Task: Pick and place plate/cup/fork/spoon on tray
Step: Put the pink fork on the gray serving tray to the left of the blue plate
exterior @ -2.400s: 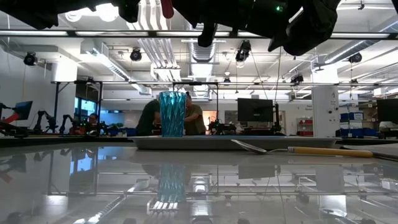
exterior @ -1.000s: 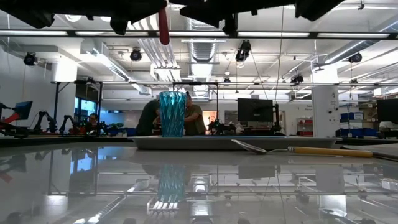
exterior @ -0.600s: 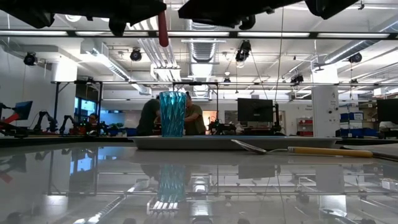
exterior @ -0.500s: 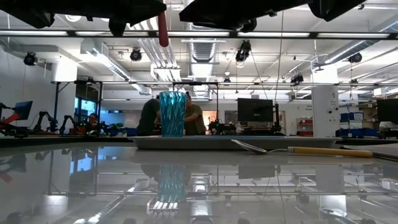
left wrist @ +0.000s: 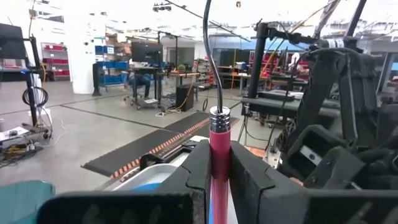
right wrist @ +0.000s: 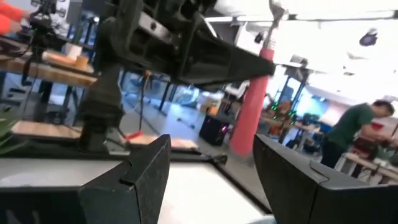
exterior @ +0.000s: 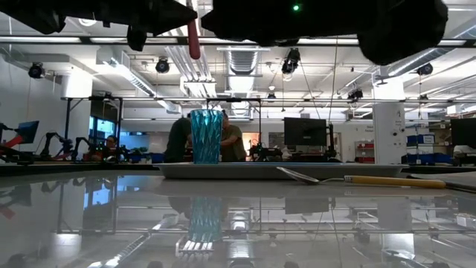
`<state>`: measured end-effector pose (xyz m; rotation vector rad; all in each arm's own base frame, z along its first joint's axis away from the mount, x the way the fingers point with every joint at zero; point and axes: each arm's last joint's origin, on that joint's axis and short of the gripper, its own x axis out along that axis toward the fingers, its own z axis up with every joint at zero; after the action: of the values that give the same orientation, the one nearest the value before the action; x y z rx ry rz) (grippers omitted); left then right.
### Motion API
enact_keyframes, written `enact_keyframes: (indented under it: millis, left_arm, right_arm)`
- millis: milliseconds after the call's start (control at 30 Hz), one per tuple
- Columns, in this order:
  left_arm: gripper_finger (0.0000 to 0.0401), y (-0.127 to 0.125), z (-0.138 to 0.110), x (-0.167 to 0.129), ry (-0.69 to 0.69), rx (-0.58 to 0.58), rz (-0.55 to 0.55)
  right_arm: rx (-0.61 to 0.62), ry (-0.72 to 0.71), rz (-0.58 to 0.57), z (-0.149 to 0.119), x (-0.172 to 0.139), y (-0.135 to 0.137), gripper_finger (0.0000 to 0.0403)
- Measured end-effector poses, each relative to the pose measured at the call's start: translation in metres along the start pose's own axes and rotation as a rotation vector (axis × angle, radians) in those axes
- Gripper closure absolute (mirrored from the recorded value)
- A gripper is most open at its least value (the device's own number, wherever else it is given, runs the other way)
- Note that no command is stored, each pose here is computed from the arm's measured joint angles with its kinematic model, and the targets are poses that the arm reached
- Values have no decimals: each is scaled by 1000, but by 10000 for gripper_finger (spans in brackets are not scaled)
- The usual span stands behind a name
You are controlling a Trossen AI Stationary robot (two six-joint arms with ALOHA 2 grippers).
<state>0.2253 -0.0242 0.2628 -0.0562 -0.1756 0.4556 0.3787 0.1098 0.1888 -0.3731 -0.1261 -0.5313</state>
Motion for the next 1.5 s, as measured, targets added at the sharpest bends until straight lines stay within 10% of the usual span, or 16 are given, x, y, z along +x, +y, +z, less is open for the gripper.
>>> enact_keyframes:
  millis: [1067, 1500]
  left_arm:
    - [382, -1, 0, 0, -5, -48, -32]
    - [381, -1, 2, 0, -20, -84, -52]
  right_arm:
    - [-29, 19, -193, -5, 65, -7, 188]
    - [-31, 23, -197, -7, 74, -14, 267]
